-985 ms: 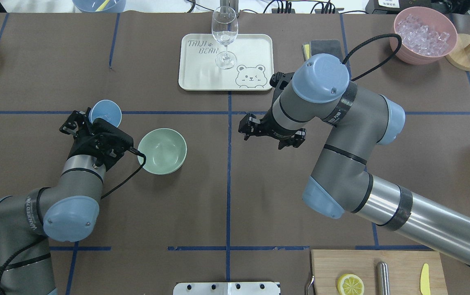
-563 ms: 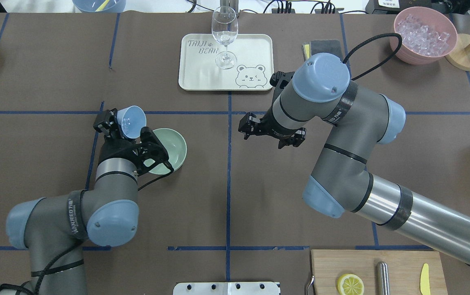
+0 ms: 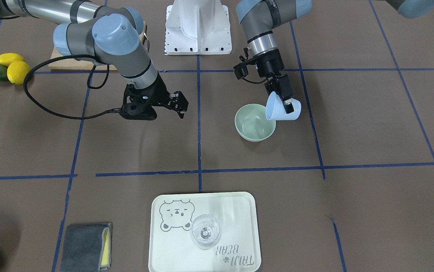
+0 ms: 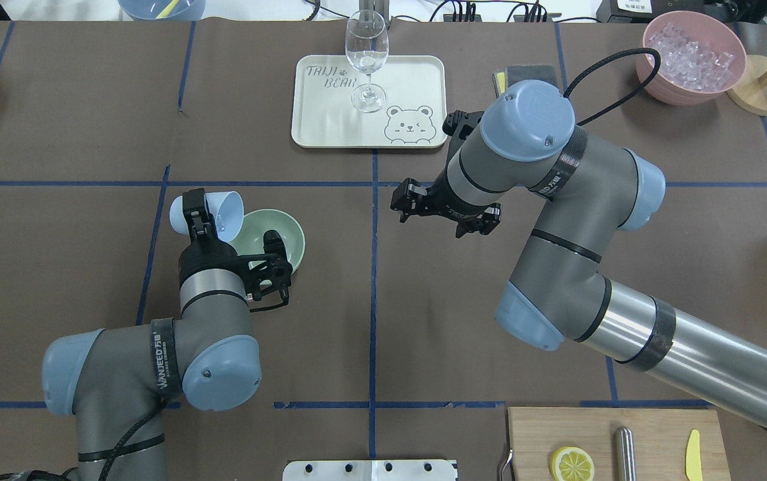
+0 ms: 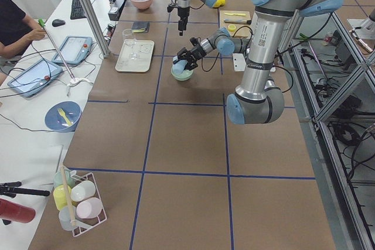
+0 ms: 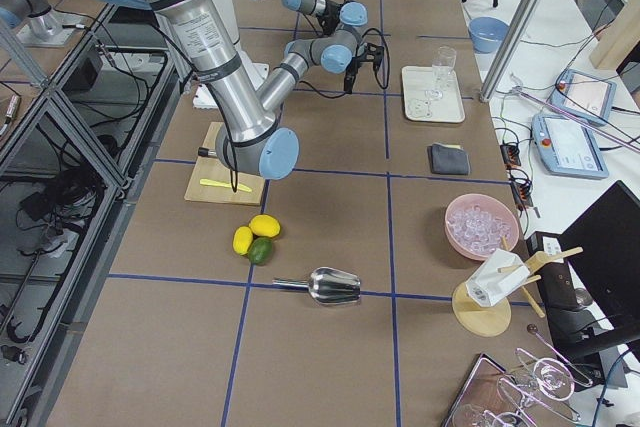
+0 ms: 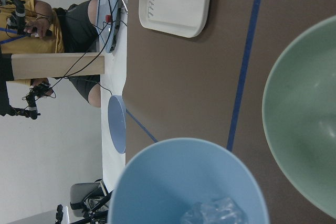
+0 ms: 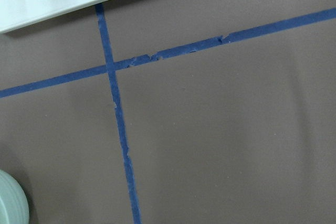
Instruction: Pour ice into bowl
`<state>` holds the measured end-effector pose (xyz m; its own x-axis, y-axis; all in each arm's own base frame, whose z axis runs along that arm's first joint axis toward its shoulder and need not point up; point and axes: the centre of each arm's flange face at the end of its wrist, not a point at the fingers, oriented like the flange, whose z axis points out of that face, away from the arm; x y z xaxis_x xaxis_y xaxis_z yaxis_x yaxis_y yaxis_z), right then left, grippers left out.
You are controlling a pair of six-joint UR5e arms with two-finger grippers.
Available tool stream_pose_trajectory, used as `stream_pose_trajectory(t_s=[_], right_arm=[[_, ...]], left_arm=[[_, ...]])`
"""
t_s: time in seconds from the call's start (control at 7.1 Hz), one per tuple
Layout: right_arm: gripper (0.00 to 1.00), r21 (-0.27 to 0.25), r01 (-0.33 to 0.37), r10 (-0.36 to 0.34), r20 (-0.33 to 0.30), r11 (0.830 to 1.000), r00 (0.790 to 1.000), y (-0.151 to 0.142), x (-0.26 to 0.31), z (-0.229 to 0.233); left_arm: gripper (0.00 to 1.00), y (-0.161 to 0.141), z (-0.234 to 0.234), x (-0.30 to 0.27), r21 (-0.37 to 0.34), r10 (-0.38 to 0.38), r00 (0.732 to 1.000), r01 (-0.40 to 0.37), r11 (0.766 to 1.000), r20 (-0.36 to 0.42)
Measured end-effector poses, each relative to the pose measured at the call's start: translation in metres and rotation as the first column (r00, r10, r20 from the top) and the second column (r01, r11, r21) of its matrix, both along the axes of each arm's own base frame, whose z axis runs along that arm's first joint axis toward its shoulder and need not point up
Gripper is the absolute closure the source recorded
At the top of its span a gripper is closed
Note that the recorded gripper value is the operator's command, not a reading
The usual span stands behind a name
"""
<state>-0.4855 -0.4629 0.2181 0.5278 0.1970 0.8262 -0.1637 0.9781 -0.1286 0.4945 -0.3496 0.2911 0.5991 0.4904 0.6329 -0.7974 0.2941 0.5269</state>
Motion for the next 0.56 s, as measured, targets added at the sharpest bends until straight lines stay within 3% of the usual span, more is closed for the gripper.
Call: stream_pose_trajectory(t_s=[0.28,0.56], right_arm=[[0.0,0.002,-0.001,0.001,0.002,1.0,1.0,0.0,0.001,-0.001],[0.0,0.004,-0.001,0.001,0.005,1.0,1.0,0.0,0.001,-0.003]], left_arm=[[1.0,-0.001,0.013,0.004,0.024,0.023,0.987,-0.027,0.999,0.159],[1.0,0.002,0.024,0.008,0.036,0.037,0.952,-0.05,0.998,0.303]])
